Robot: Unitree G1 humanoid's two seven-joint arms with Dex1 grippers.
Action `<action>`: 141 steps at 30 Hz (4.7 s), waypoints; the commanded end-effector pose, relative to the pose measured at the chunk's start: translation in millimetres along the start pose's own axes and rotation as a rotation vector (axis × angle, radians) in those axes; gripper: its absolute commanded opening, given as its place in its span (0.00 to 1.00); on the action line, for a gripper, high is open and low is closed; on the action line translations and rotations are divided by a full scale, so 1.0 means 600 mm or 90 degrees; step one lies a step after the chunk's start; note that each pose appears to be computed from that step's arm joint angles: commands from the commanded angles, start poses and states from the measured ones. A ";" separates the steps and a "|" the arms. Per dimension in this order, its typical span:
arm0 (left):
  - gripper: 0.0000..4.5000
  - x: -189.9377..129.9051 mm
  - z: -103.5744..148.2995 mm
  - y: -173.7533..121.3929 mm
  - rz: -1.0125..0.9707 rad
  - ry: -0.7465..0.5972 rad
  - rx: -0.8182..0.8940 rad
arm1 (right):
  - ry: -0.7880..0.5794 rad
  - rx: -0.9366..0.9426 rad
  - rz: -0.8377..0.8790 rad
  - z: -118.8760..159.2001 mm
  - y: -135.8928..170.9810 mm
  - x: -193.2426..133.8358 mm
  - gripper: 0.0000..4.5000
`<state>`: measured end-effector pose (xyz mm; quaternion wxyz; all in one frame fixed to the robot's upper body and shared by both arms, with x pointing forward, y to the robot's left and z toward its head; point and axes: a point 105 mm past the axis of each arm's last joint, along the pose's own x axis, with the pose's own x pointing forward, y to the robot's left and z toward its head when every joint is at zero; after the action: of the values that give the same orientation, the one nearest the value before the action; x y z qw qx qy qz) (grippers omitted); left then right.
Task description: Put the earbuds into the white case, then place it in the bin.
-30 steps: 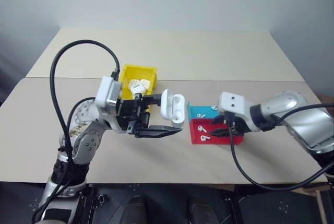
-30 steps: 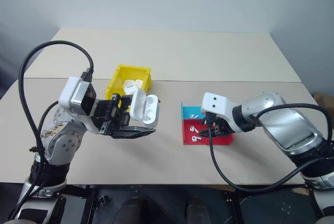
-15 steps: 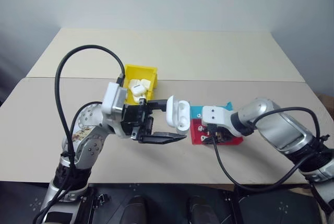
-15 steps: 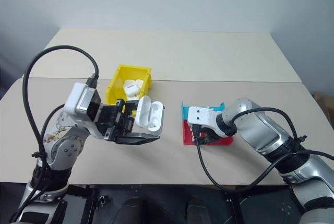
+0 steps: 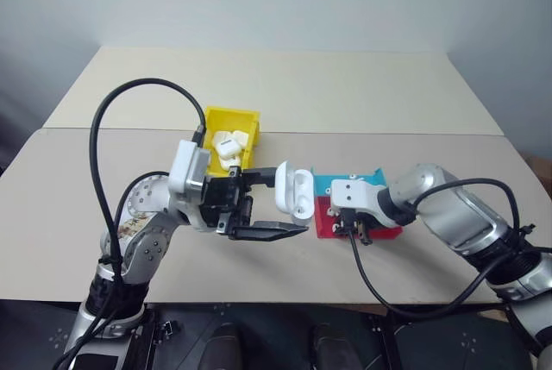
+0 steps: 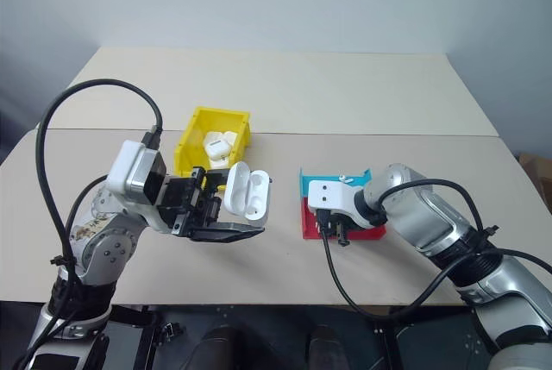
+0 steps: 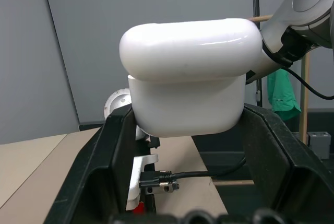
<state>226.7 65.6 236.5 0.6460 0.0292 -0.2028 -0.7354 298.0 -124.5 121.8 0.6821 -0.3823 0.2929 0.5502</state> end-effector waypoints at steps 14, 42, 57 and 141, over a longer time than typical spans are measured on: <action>0.60 0.019 0.011 0.017 -0.030 -0.030 0.008 | -0.625 0.121 -0.233 0.106 0.022 -0.272 0.14; 0.60 0.026 0.005 0.034 -0.023 -0.008 0.001 | -0.749 0.084 -0.076 0.225 0.087 -0.235 0.14; 0.60 0.025 0.006 0.037 -0.020 -0.008 0.007 | -0.718 0.065 -0.126 0.216 0.075 -0.212 0.52; 0.60 -0.036 0.022 0.040 0.114 0.049 0.062 | 0.024 -0.297 0.029 0.053 -0.167 0.019 0.24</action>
<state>251.8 83.3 242.9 0.7120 0.0557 -0.1931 -0.6728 396.8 -103.9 144.3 0.5543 -0.5324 0.1879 0.6115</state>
